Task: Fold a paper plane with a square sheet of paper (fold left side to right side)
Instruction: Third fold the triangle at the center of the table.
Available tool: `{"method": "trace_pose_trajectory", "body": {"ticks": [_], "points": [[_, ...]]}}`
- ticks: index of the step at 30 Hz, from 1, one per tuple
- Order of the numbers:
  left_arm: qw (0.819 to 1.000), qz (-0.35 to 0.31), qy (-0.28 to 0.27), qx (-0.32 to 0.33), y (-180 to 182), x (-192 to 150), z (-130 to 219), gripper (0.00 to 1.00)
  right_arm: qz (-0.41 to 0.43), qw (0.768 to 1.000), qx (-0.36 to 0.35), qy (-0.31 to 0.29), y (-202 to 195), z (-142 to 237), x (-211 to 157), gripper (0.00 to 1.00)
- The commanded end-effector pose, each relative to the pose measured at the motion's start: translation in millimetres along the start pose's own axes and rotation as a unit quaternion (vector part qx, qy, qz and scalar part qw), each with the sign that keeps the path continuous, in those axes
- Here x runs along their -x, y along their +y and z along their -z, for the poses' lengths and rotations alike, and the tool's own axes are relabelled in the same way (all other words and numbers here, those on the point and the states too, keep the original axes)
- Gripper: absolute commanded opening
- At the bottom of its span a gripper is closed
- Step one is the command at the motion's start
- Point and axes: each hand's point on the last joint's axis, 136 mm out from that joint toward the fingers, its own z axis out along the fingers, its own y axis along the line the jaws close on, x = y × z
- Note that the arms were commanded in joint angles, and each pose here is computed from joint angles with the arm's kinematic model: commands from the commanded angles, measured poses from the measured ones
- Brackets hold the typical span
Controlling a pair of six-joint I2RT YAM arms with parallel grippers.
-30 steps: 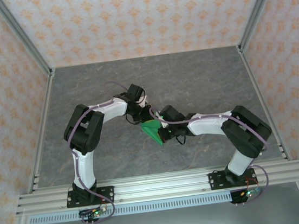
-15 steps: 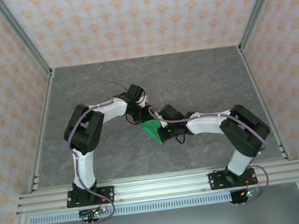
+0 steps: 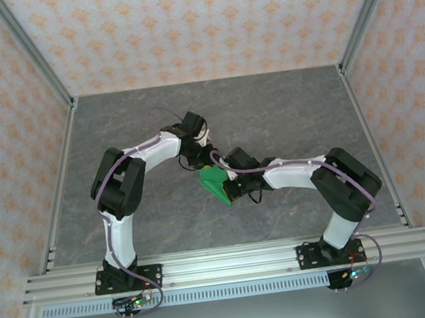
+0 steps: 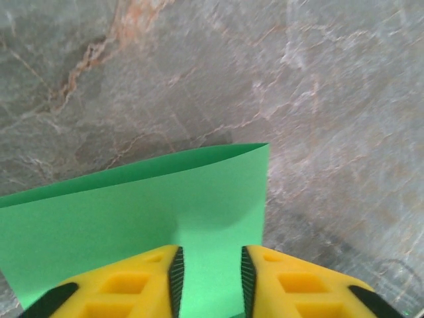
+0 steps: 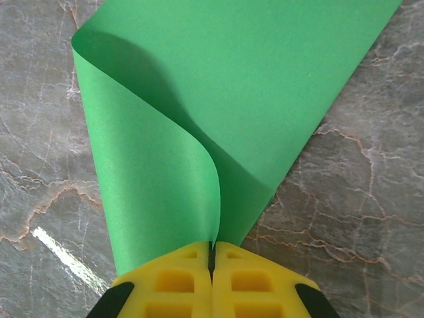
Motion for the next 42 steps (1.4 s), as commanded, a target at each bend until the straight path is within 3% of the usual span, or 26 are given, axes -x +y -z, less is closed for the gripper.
{"method": "trace_pose_trajectory", "body": {"ticks": [1,10,16,23,30,42], "points": [[1.0,-0.014,-0.026,0.004,-8,15,31,0.37,-0.006,0.997,-0.036,0.073,-19,-17,-41,0.0],[0.996,-0.015,-0.083,0.027,3,30,80,0.4,-0.003,0.996,-0.038,0.077,-18,-17,-41,0.0],[0.994,0.002,-0.112,0.014,10,6,98,0.38,-0.001,0.996,-0.033,0.078,-16,-19,-40,0.0],[0.993,0.031,-0.11,-0.012,21,-33,97,0.29,0.003,0.996,-0.036,0.083,-17,-19,-43,0.0],[0.996,0.037,-0.072,-0.045,17,-68,80,0.27,0.001,0.996,-0.039,0.08,-17,-18,-40,0.0],[0.996,0.027,-0.047,-0.068,-2,-84,52,0.26,0.004,0.995,-0.043,0.085,-16,-20,-42,0.0]]}}
